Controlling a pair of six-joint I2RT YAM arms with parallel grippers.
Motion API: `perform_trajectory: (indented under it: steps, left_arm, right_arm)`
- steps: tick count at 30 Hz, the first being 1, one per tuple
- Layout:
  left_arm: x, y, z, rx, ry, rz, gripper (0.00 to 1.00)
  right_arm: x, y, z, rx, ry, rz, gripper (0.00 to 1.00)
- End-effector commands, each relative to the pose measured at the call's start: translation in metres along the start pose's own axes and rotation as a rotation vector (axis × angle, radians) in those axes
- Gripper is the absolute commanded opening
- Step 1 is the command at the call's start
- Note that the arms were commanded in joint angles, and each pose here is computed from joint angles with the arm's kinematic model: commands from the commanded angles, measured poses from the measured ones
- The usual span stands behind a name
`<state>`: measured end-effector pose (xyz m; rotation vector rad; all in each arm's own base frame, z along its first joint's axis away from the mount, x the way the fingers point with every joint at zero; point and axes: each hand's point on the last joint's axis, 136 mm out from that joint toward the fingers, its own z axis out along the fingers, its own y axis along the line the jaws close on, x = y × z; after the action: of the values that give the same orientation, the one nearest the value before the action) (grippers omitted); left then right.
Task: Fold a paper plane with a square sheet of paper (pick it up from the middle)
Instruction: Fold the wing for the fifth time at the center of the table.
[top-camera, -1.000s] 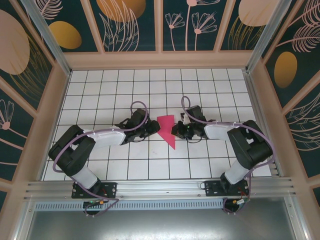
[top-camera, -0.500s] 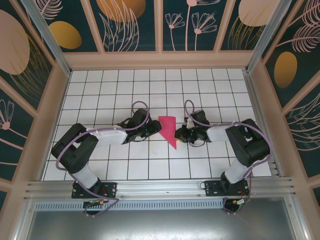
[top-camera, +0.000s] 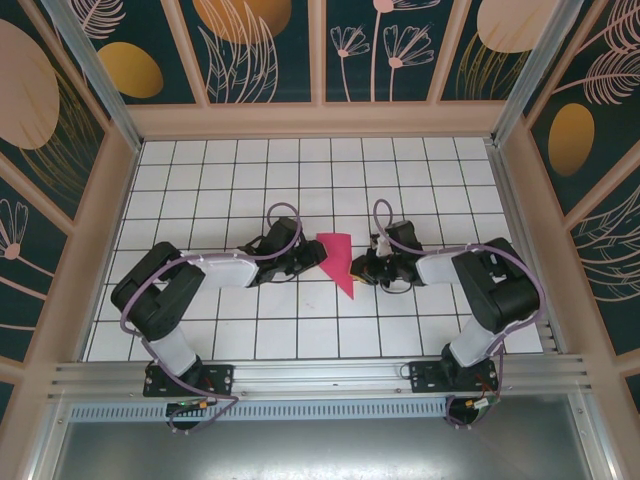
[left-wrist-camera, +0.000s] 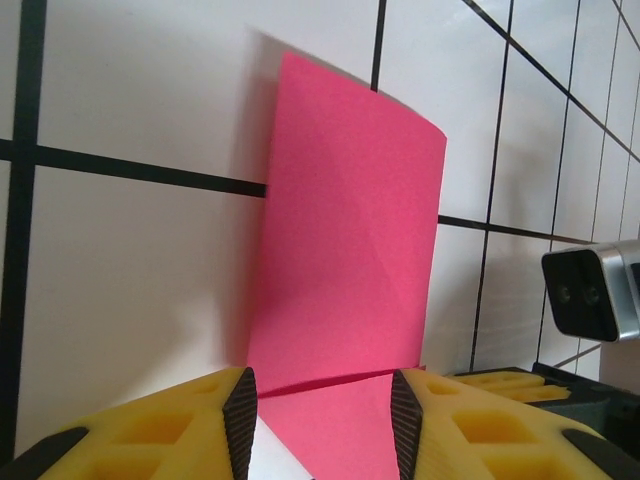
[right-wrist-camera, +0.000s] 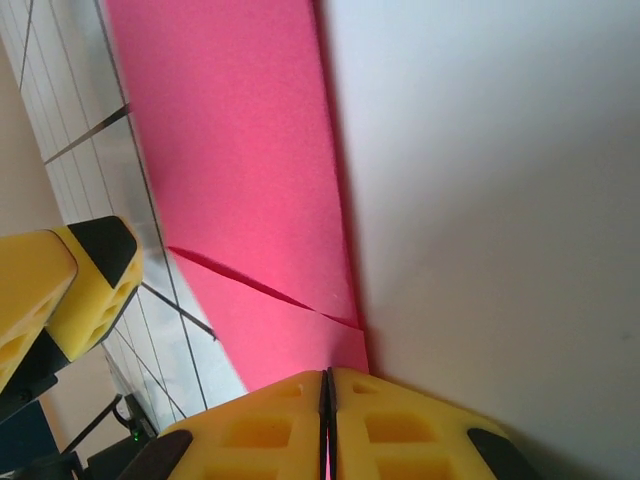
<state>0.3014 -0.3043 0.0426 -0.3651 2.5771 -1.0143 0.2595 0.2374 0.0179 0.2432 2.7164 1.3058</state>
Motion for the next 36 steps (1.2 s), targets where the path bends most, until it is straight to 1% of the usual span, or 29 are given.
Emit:
perform_trajectory:
  steps: [1,9,14,18,23,28,31,36]
  left_arm:
    - [-0.001,-0.009,0.005,0.035,0.009,-0.014,0.44]
    - [-0.002,-0.006,0.006,0.027,0.001,-0.025,0.45]
    - [-0.001,-0.012,0.011,0.058,0.018,-0.031,0.44]
    - [-0.001,-0.025,0.015,0.127,0.036,-0.046,0.43]
    - [-0.006,-0.019,0.013,0.08,0.008,-0.059,0.45]
    - [-0.012,-0.003,0.005,-0.004,-0.043,-0.069,0.47]
    - [-0.012,-0.004,0.006,0.003,-0.038,-0.067,0.47]
    - [-0.008,-0.012,0.015,0.038,0.001,-0.053,0.46]
  right_arm:
    - [0.008,-0.013,0.004,-0.008,0.021,0.049,0.11]
    - [0.01,-0.024,0.004,-0.005,0.025,0.086,0.11]
    - [0.009,-0.025,0.004,-0.001,0.025,0.089,0.11]
    - [0.01,-0.027,0.005,0.003,0.028,0.09,0.11]
    - [0.009,-0.028,0.004,0.012,0.023,0.089,0.11]
    - [0.008,-0.031,0.004,0.025,0.018,0.096,0.11]
    - [0.009,-0.033,0.005,0.03,0.018,0.101,0.1]
    - [0.009,-0.035,0.005,0.035,0.019,0.103,0.1]
